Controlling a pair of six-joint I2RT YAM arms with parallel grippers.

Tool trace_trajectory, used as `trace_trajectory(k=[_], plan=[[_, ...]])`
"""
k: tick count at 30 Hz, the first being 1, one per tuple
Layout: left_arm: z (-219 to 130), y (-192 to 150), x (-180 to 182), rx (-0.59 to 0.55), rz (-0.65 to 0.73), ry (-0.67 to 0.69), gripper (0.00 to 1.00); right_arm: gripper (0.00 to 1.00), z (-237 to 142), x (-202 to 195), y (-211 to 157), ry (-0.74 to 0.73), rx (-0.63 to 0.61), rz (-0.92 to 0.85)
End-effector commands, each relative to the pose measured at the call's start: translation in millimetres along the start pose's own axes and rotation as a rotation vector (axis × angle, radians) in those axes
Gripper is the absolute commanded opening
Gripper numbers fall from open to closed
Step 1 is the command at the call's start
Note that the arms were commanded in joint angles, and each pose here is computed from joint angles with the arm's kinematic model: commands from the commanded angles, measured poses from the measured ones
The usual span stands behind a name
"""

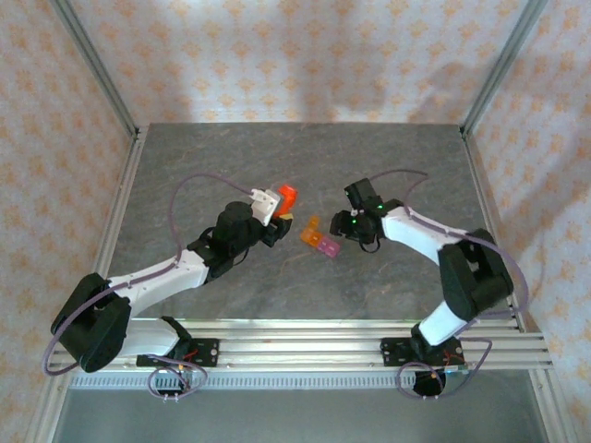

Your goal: Sort the pills into containers

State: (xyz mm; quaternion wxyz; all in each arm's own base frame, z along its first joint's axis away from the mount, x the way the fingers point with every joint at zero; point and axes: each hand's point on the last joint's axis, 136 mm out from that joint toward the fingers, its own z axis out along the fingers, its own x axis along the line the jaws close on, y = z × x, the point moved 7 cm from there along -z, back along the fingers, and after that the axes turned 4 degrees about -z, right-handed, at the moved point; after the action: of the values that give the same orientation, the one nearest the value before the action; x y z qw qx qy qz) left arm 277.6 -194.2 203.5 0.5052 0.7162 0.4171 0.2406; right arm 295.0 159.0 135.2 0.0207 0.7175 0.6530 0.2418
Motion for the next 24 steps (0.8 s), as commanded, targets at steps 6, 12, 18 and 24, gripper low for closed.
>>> trace_trajectory(k=[6,12,18,24], plan=[[-2.9,-9.6,-8.9,0.107,0.038,-0.060,0.00,0.78,-36.5,-2.9,1.5,0.013,-0.112,-0.110],[2.1,-21.8,-13.6,0.200,0.061,-0.078,0.00,0.78,-29.0,-5.0,-8.3,0.039,-0.073,-0.134],[7.8,-30.8,-18.2,0.277,0.068,-0.092,0.00,0.78,-15.2,-7.4,-15.2,0.044,-0.027,-0.146],[13.3,-40.0,-20.2,0.345,0.067,-0.097,0.00,0.77,-4.3,-6.9,-17.0,0.032,0.009,-0.163]])
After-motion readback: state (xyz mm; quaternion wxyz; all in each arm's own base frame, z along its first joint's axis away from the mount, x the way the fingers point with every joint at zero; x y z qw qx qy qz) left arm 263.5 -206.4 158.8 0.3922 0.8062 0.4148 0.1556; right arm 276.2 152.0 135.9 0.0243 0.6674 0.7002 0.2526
